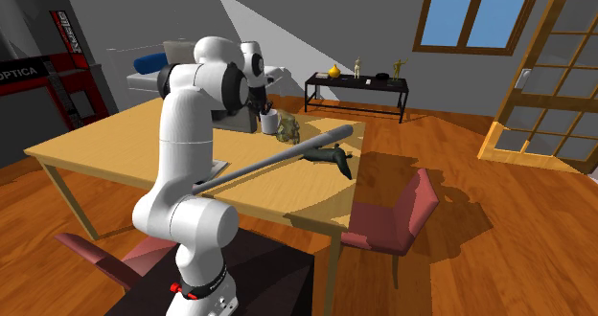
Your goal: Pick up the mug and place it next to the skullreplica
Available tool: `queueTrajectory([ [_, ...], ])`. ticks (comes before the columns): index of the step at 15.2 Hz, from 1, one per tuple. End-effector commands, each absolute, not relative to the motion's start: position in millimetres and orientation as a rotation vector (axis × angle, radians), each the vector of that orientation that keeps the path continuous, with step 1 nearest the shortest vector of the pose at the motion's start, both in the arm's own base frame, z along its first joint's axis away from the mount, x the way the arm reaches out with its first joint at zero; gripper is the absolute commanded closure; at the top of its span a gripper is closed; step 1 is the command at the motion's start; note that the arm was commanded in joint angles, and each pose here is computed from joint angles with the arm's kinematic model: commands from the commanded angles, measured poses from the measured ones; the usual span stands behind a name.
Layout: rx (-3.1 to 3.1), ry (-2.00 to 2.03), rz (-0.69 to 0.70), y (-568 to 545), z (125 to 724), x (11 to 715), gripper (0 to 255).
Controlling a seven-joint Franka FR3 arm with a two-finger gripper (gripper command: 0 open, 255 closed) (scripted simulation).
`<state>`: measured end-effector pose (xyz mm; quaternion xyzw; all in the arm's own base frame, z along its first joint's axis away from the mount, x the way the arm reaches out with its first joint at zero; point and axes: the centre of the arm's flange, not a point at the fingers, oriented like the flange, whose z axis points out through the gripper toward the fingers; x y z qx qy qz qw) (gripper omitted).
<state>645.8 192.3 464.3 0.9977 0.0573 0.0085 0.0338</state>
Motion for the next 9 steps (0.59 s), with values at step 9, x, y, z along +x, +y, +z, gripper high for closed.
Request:
queueTrajectory([
  [9,3.069,0.176,0.028,192.2,413.2,645.3,255],
])
